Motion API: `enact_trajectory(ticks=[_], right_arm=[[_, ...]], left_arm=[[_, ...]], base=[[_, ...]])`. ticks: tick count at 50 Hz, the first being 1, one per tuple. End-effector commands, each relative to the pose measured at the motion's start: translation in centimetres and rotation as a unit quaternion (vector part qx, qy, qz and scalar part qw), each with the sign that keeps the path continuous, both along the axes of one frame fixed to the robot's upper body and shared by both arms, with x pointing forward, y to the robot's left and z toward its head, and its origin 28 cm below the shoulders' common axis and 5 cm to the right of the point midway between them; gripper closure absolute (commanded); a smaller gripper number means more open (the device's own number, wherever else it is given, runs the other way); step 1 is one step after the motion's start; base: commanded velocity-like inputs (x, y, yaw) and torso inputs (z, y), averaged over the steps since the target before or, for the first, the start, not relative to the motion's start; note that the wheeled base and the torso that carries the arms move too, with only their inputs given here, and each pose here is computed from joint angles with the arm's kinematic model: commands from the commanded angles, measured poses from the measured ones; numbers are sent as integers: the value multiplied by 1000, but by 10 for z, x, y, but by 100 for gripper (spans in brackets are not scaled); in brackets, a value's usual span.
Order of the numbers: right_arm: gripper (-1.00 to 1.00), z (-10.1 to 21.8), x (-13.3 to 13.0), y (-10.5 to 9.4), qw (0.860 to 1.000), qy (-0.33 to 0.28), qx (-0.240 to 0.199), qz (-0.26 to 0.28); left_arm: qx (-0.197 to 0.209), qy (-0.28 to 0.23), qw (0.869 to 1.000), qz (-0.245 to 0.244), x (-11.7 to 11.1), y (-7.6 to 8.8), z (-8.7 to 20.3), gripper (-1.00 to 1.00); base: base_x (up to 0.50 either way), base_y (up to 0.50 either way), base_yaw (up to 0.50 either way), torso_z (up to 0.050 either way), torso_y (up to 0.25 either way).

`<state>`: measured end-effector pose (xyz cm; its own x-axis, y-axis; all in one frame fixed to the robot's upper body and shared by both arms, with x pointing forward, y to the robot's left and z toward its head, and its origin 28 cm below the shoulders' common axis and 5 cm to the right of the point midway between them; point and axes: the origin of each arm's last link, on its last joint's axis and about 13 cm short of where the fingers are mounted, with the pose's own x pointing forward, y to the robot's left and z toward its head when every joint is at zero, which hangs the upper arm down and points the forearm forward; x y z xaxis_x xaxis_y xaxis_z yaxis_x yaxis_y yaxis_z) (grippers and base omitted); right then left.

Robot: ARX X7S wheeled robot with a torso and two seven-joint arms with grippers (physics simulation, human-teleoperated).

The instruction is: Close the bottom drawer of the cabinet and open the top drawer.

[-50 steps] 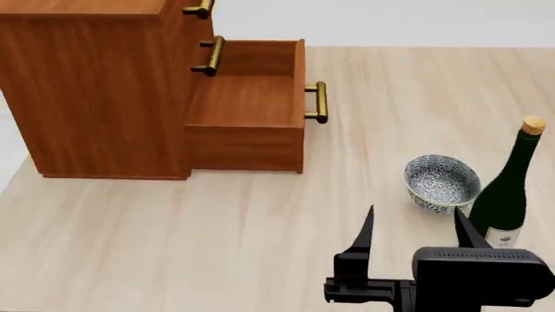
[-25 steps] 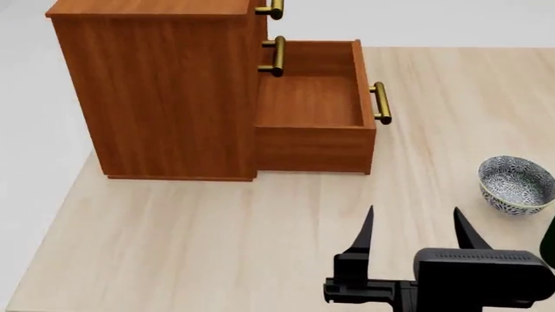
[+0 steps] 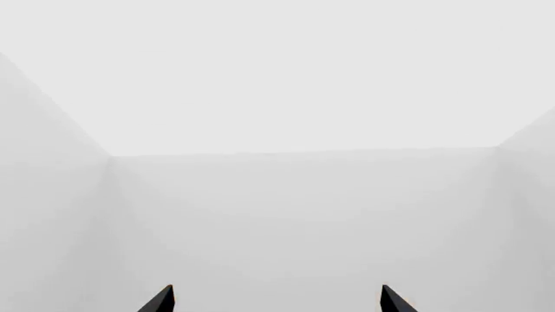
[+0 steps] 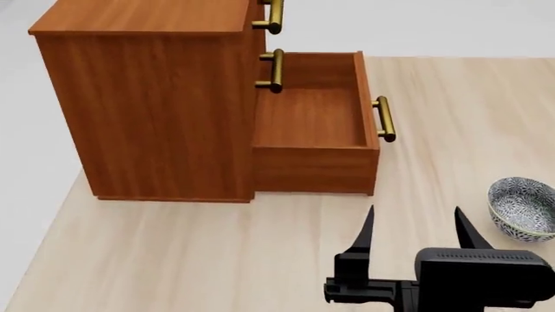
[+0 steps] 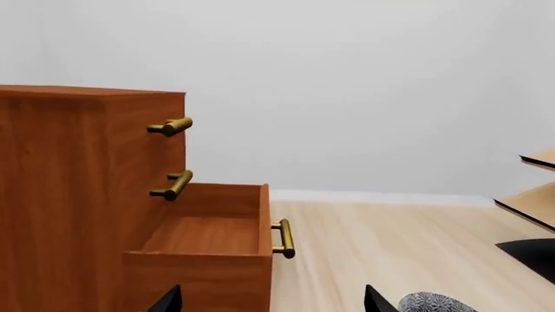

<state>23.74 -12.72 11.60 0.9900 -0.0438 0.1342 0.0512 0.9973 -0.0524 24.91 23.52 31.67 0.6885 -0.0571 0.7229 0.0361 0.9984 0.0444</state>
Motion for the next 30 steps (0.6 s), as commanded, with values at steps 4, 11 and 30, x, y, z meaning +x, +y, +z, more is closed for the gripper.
enact_trajectory(ticks=[4, 11, 30], right_arm=[[-100, -1, -1, 0, 1000, 1, 0, 0], [-100, 0, 0, 0, 1000, 0, 0, -1], [-100, -1, 0, -2, 1000, 3, 4, -1]], left_arm=[[-2, -1, 1000, -6, -1, 0, 0, -100], [-3, -1, 1000, -8, -1, 0, -1, -100], [-2, 0, 1000, -12, 1, -2, -1, -100]], base=[[273, 0, 0, 0, 0], [273, 0, 0, 0, 0], [272, 0, 0, 0, 0]])
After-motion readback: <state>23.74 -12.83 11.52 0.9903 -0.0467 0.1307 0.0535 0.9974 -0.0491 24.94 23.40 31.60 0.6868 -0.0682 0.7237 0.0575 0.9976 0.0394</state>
